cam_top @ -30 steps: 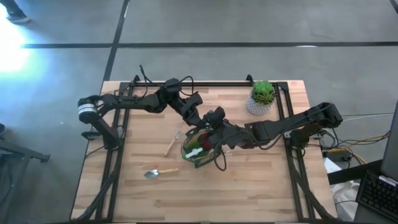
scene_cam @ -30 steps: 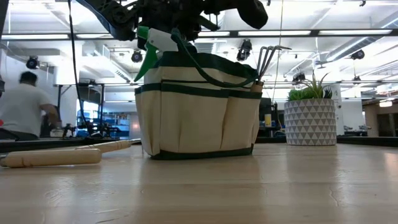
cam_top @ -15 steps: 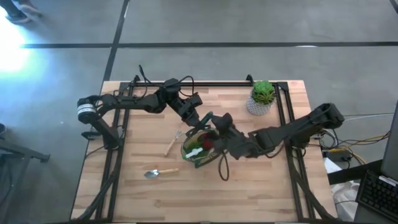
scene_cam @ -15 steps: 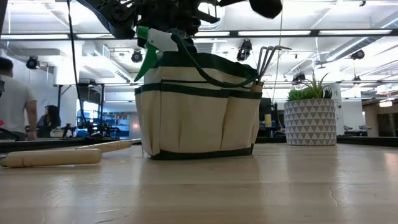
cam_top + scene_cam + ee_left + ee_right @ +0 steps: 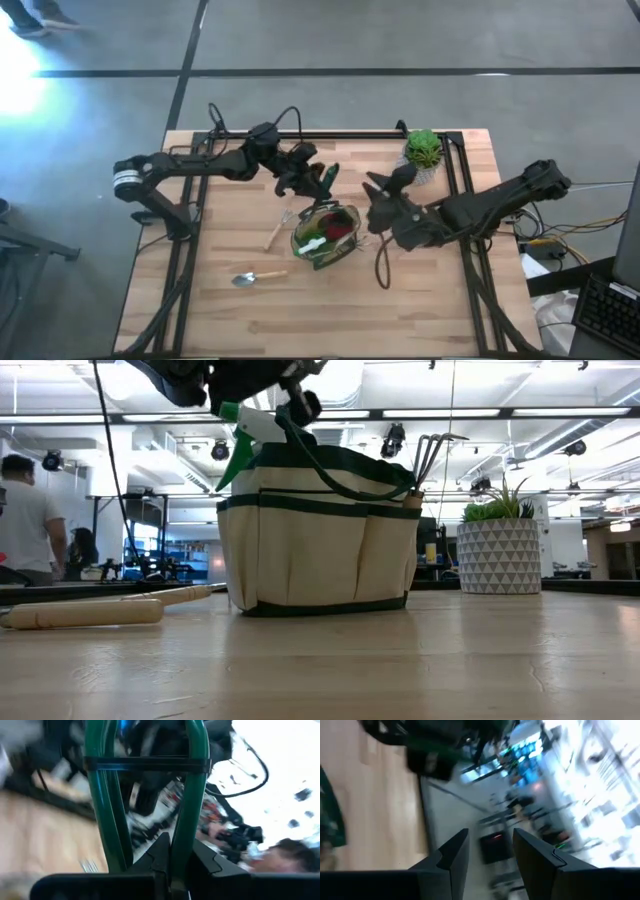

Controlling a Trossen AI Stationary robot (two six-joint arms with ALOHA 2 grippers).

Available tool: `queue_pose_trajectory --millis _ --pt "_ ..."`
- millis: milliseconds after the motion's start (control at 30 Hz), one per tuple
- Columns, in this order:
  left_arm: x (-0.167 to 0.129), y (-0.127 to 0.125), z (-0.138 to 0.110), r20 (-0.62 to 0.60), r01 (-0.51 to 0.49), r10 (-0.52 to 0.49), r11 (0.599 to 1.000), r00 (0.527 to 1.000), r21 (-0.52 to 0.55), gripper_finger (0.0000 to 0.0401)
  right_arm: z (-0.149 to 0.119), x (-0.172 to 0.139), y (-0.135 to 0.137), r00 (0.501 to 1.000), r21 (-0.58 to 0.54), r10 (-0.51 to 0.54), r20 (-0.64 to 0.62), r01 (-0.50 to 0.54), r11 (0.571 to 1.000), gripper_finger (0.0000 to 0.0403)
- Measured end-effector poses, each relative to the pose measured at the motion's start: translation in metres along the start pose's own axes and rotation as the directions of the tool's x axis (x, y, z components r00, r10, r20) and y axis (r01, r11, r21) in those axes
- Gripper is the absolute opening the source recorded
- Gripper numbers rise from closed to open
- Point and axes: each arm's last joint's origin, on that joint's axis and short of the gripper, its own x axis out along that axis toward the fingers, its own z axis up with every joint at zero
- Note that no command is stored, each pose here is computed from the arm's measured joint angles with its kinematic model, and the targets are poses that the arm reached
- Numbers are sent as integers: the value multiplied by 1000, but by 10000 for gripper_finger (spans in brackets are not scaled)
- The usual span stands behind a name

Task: Pick & Place Garden tools in Gardening bag
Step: Put the green shears into the green gardening bag

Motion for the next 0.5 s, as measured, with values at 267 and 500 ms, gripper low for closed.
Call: queue_pose_trajectory --millis 267,500 --pt "14 -24 -6 153 -151 102 922 983 355 36 -40 -12 -11 980 344 185 -75 -149 927 141" --pt "38 -30 -27 269 -436 345 759 899 483 36 -67 -13 3 963 425 254 -93 -192 884 135"
